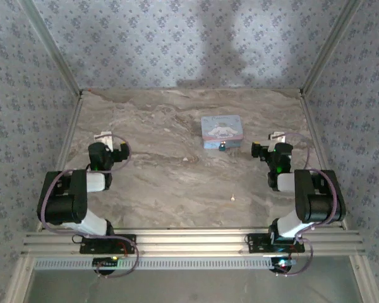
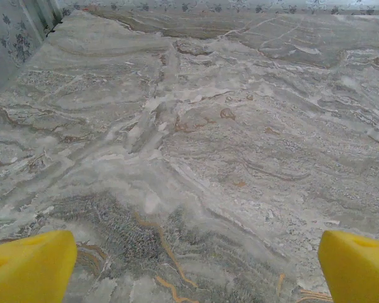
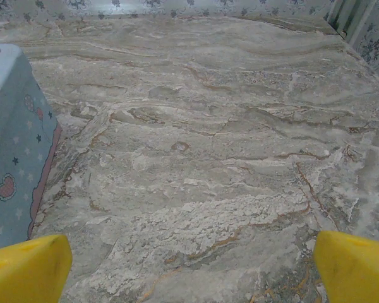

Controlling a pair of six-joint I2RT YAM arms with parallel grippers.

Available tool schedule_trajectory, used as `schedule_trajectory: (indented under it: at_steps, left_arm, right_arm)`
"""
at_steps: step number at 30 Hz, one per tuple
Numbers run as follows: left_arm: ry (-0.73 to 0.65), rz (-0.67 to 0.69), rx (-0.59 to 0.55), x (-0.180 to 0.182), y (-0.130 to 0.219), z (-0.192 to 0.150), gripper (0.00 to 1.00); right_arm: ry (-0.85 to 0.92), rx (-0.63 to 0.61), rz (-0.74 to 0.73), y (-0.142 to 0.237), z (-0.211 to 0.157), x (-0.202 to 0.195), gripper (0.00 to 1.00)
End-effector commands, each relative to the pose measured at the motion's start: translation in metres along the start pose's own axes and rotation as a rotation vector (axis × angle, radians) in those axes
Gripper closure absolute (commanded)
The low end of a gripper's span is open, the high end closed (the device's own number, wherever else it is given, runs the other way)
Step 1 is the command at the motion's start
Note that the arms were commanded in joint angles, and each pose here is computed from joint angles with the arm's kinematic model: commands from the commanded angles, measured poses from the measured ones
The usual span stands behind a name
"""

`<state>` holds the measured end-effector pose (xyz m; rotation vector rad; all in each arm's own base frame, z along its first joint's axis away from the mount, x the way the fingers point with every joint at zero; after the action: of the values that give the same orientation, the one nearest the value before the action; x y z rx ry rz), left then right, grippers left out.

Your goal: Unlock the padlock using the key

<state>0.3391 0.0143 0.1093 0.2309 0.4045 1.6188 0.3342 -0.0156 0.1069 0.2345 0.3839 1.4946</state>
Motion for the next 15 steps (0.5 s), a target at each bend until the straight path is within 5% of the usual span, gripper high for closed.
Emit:
schedule_trajectory:
  at_steps: [1,15]
  left_arm:
    - [0.0,-0.01,-0.005,-0.0036,-0.0024,0.0031,0.02]
    - [0.001,-0.011,-0.005,-0.0035,-0.0023,0.0032,0.02]
  right_arm:
    - [0.008,0.0,-0.014,-0.0009,0.002,-0.0007,0.0]
    - [0.006,0.002,-0.015,-0.001,0.0018,-0.001,0.0]
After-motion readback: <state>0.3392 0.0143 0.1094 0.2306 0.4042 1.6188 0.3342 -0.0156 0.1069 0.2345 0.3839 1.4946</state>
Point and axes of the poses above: each hand's point on the last joint's axis, 136 mm out from that joint toward the fingers, its own y axis back along the fingers, its own x axis along the line the jaws close on, z = x × y, the point moved 6 cm from there along y, back along the fingers, and after that the axes turned 5 degrees about y, right-handed, at the moved point
